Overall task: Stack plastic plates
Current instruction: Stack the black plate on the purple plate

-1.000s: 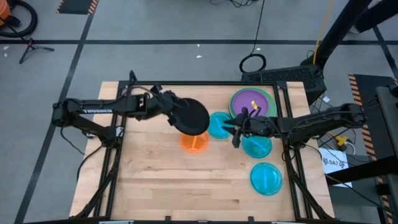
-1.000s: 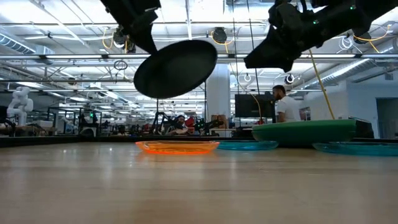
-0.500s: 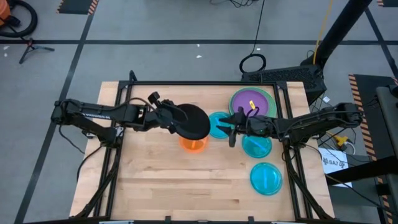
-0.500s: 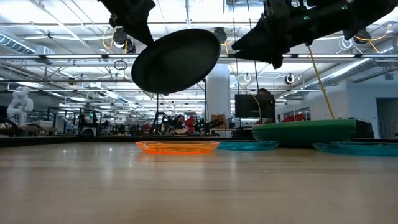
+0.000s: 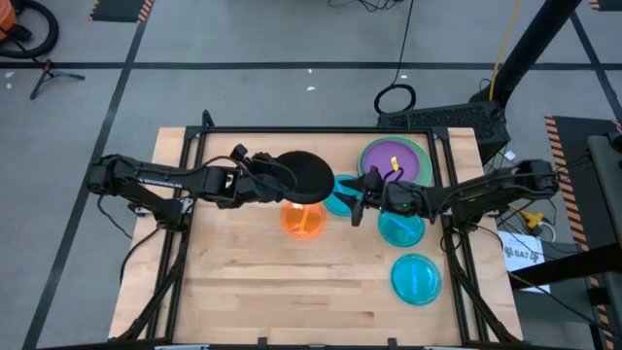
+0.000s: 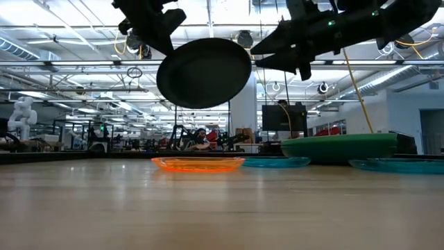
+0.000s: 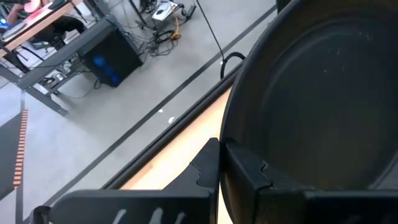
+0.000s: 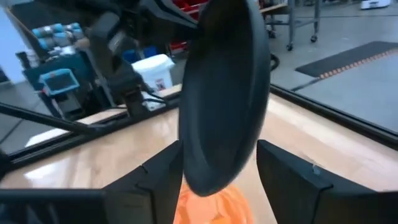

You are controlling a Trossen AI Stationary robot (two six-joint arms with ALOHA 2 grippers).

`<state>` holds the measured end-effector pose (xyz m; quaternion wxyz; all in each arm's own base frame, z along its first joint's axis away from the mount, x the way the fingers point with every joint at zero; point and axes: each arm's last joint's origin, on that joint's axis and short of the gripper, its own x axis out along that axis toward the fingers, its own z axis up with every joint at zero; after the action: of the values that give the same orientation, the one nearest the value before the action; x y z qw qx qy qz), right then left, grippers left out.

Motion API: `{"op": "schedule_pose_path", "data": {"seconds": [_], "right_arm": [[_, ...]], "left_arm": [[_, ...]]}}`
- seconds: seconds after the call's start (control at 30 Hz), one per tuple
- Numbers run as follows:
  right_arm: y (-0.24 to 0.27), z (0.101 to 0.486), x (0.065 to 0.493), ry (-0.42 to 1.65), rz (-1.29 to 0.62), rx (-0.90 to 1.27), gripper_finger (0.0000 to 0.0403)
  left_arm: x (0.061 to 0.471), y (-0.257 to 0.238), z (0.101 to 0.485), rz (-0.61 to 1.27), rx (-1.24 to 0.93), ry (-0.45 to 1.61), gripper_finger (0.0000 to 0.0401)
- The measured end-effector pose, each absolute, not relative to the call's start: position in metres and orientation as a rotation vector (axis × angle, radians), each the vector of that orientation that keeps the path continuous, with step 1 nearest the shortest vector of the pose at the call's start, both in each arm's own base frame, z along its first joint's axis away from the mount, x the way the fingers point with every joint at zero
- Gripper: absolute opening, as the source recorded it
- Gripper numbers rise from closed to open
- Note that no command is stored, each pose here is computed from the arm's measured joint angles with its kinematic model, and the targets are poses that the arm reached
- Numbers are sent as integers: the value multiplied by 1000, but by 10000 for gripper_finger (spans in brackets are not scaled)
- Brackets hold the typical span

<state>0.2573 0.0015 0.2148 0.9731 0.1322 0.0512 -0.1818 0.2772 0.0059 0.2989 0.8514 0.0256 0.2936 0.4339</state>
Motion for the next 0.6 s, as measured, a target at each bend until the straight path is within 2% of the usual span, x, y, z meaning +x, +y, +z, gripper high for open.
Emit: {"op": "schedule_pose_path", "data": {"seconds": [0.6], "right_arm": [[-2,213,262,53,-422,269,196]], "left_arm": [[281,4,303,915,46,559,19]]}}
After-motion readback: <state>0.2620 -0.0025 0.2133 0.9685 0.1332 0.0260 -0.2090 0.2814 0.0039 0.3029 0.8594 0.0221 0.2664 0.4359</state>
